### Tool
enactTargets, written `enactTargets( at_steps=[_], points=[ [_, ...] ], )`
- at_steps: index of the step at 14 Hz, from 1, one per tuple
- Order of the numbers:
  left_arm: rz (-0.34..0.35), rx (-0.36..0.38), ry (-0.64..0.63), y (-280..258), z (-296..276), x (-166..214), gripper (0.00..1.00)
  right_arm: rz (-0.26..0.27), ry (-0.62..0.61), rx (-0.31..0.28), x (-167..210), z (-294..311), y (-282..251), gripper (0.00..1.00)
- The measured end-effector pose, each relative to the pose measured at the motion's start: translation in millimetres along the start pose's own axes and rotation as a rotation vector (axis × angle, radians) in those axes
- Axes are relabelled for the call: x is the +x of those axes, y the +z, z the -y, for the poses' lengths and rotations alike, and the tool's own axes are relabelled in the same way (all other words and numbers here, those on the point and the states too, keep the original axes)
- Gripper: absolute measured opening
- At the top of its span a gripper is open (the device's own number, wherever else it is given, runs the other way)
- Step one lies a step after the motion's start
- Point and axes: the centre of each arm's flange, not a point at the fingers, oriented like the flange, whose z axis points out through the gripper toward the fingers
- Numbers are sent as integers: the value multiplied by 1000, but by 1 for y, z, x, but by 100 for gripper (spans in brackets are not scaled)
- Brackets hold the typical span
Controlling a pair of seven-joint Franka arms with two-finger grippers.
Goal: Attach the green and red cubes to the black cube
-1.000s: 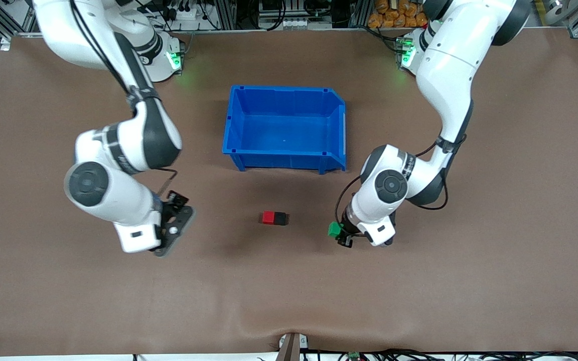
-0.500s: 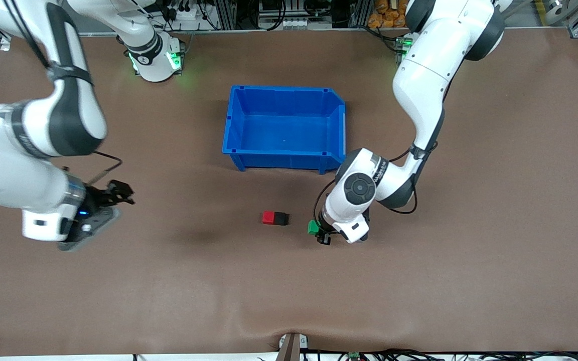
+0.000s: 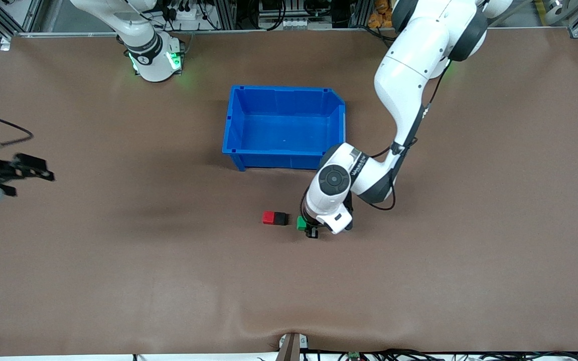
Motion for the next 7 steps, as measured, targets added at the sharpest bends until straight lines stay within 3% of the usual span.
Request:
enactTargets(
  at_steps=[7],
  points=[
    [-33, -4, 28, 11, 18, -27, 40, 30, 321, 21, -46, 60, -59, 100]
  ],
)
